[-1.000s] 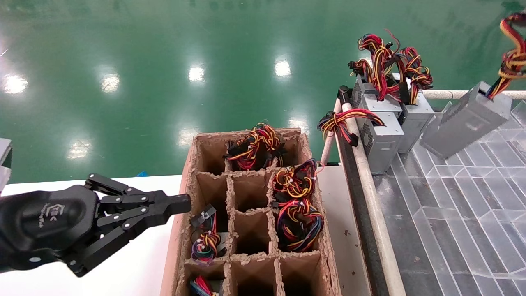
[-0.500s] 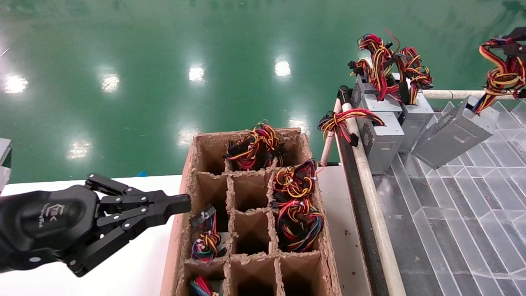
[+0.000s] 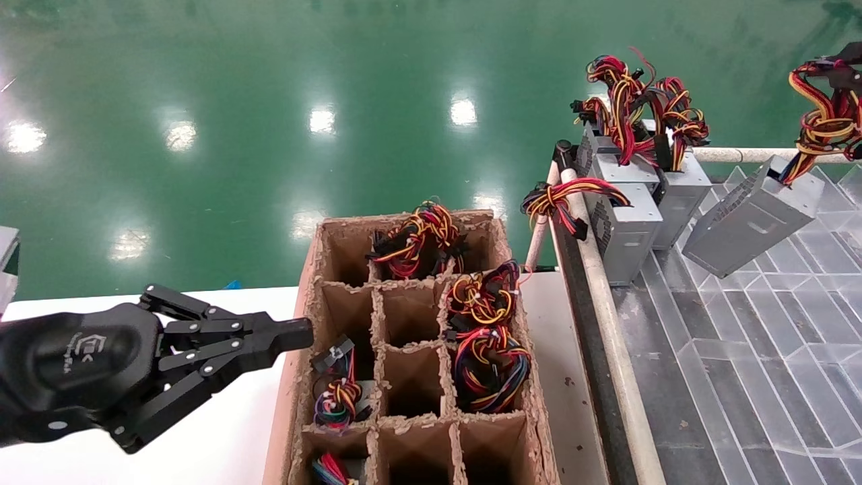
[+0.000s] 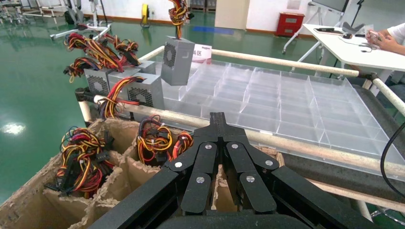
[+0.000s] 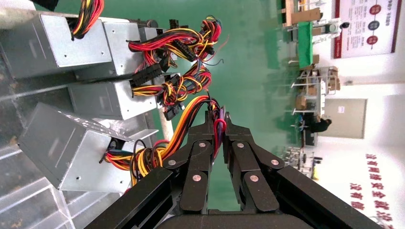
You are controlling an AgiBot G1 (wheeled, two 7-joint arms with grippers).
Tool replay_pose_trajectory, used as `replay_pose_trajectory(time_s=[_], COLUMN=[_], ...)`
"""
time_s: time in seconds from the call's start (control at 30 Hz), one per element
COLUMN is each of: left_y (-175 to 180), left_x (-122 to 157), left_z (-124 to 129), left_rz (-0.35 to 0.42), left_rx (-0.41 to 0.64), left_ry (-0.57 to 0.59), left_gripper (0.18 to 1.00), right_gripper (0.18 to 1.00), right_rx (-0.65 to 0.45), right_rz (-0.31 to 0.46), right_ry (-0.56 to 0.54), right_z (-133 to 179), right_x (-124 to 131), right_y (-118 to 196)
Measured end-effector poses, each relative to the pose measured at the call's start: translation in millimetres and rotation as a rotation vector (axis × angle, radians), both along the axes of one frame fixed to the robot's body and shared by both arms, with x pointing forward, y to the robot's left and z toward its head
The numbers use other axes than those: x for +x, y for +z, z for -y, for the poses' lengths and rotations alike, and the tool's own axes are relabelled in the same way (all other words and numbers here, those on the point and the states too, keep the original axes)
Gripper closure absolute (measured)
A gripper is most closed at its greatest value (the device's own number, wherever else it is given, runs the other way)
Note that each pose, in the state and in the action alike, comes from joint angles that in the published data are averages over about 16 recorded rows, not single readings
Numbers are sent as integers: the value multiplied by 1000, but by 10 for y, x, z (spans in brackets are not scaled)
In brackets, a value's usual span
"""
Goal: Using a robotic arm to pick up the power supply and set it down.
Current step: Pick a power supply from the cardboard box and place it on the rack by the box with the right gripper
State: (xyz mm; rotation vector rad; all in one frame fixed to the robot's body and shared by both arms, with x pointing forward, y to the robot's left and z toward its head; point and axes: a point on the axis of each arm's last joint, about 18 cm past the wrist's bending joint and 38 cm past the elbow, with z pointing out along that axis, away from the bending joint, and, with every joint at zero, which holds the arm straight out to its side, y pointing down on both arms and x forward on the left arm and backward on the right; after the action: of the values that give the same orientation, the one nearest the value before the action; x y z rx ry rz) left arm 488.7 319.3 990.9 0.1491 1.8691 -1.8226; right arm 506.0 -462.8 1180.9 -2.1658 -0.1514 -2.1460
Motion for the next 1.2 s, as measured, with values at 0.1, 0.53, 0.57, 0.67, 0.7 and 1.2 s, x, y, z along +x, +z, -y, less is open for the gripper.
replay_pose_trajectory(time_s=[0.1,0.53,0.57,0.67,0.7,1.2], left_y=[0,0,0,0,0,0], left_x=[0,0,0,0,0,0], left_z=[0,0,0,0,0,0], left_rz=[0,0,0,0,0,0], left_rx=[0,0,0,0,0,0], left_ry=[0,0,0,0,0,0], left_gripper=[993,993,993,993,993,993], right_gripper=[970,970,971,971,971,971], right_rx=[-83,-420,-434,-467,-477,-547], right_rz=[-16,-79,-77,-69,-65,-41], right_ry=[7,156,168,204,215,268], right_z=[7,58,58,48,42,-73], right_x=[28,197,209,244,257,512], right_y=[1,19,27,53,62,163])
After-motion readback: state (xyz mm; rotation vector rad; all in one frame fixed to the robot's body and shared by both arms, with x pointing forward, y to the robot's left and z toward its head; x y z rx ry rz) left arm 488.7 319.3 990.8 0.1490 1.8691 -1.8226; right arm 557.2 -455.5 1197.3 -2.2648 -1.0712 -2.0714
